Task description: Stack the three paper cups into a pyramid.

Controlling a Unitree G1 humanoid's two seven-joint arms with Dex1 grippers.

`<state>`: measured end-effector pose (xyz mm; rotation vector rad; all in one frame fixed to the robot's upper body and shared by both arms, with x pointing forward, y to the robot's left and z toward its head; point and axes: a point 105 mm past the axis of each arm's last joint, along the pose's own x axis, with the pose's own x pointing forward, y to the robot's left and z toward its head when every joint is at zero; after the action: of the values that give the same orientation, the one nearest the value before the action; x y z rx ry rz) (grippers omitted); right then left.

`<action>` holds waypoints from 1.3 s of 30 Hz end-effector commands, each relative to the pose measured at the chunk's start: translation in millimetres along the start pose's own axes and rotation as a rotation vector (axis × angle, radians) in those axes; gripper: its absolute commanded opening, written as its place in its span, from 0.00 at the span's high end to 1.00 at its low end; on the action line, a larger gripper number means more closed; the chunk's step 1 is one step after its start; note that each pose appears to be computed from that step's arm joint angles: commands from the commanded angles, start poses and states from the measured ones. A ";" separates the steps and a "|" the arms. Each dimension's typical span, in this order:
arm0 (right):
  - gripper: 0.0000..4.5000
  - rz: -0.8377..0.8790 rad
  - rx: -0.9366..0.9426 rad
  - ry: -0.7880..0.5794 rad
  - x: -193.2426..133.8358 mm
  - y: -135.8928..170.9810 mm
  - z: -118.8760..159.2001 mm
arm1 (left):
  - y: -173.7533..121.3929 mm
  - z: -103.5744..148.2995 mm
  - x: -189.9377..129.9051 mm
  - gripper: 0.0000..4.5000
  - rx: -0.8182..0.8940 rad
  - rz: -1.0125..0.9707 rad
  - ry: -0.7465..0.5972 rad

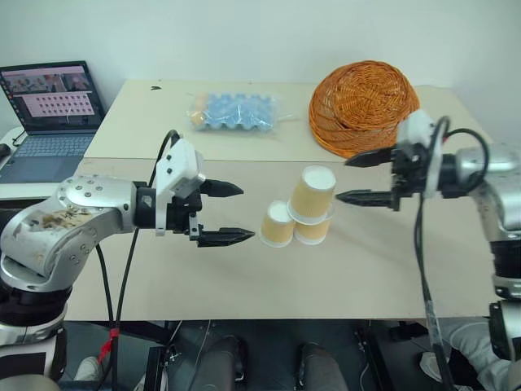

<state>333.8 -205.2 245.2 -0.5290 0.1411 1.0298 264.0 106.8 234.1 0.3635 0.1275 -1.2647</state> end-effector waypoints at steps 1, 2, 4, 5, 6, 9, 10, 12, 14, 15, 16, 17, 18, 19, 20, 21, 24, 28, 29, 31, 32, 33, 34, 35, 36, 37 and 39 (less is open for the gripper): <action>0.00 -0.144 -0.025 0.045 -47.7 -14.3 -6.8 | 9.8 5.0 -7.8 0.00 -0.018 0.112 -0.062; 0.00 -0.167 -0.020 0.070 -57.2 -13.3 -13.2 | 14.9 0.8 -9.3 0.00 -0.035 0.167 -0.068; 0.00 -0.240 -0.003 0.102 -72.6 -14.3 -22.5 | 30.5 -10.8 -14.3 0.00 -0.077 0.319 -0.084; 0.00 -0.289 0.010 0.111 -79.3 -15.9 -26.5 | 39.1 -18.0 -18.7 0.00 -0.117 0.402 -0.098; 0.00 -0.337 0.020 0.115 -84.3 -17.2 -29.7 | 45.3 -25.1 -23.4 0.00 -0.139 0.474 -0.106; 0.00 -0.576 0.077 0.068 -90.9 -30.2 -36.9 | 69.5 -46.9 -46.0 0.00 -0.237 0.763 -0.158; 0.00 -0.677 0.123 0.039 -90.9 -36.9 -40.1 | 75.9 -53.7 -54.1 0.00 -0.258 0.854 -0.168; 0.00 -0.834 0.191 -0.011 -86.2 -43.2 -50.0 | 84.1 -65.0 -67.1 0.00 -0.304 1.007 -0.213; 0.00 -0.920 0.247 -0.034 -80.4 -42.3 -62.8 | 86.9 -73.7 -73.5 0.00 -0.321 1.095 -0.233; 0.00 -0.967 0.296 -0.046 -77.2 -41.9 -72.6 | 88.5 -79.8 -77.7 0.00 -0.335 1.146 -0.244; 0.00 -1.000 0.336 -0.072 -66.4 -37.8 -82.5 | 89.5 -88.4 -82.7 0.00 -0.350 1.208 -0.251; 0.00 -1.011 0.338 -0.073 -55.4 -31.8 -90.1 | 89.3 -94.5 -85.8 0.00 -0.350 1.252 -0.258; 0.00 -1.014 0.332 -0.060 -47.0 -26.4 -96.9 | 89.0 -99.7 -88.5 0.00 -0.349 1.289 -0.258; 0.00 -1.029 0.352 -0.072 -41.9 -22.8 -103.7 | 88.8 -105.5 -91.7 0.00 -0.342 1.332 -0.248; 0.00 -1.045 0.385 -0.102 -39.9 -21.4 -107.8 | 88.9 -110.1 -94.3 0.00 -0.339 1.364 -0.238; 0.00 -1.059 0.403 -0.122 -37.8 -19.6 -112.4 | 88.9 -113.7 -95.9 0.00 -0.353 1.387 -0.249; 0.00 -1.068 0.445 -0.159 -25.1 -8.8 -122.2 | 89.9 -121.1 -102.4 0.00 -0.336 1.436 -0.245; 0.00 -1.065 0.450 -0.148 -13.9 2.1 -130.3 | 95.2 -124.5 -111.2 0.00 -0.328 1.485 -0.270; 0.00 -1.069 0.452 -0.150 -13.8 2.7 -131.3 | 95.8 -125.3 -111.5 0.00 -0.328 1.489 -0.273; 0.00 -1.084 0.441 -0.138 -16.5 2.4 -134.9 | 97.4 -130.1 -112.2 0.00 -0.321 1.502 -0.271; 0.00 -1.091 0.429 -0.128 -17.7 2.2 -135.9 | 98.2 -133.2 -112.3 0.00 -0.329 1.512 -0.272; 0.00 -1.096 0.419 -0.115 -18.2 2.3 -137.5 | 98.7 -135.7 -112.6 0.00 -0.333 1.522 -0.276; 0.00 -1.100 0.419 -0.111 -18.4 2.0 -138.7 | 99.2 -137.5 -112.1 0.00 -0.340 1.527 -0.284; 0.00 -1.104 0.418 -0.112 -18.7 1.5 -139.3 | 99.6 -139.0 -111.2 0.00 -0.343 1.528 -0.287; 0.00 -1.108 0.420 -0.108 -18.8 0.8 -140.8 | 100.3 -141.3 -111.1 0.00 -0.343 1.536 -0.286; 0.00 -1.108 0.409 -0.099 -18.3 0.3 -141.9 | 101.1 -143.7 -111.6 0.00 -0.345 1.548 -0.285; 0.00 -1.111 0.402 -0.079 -17.0 -0.6 -145.0 | 102.3 -145.9 -113.5 0.00 -0.347 1.568 -0.292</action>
<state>342.2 -284.9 111.1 -0.0837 0.0220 -0.0580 341.2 280.1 134.9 -0.0960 -0.1070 0.2478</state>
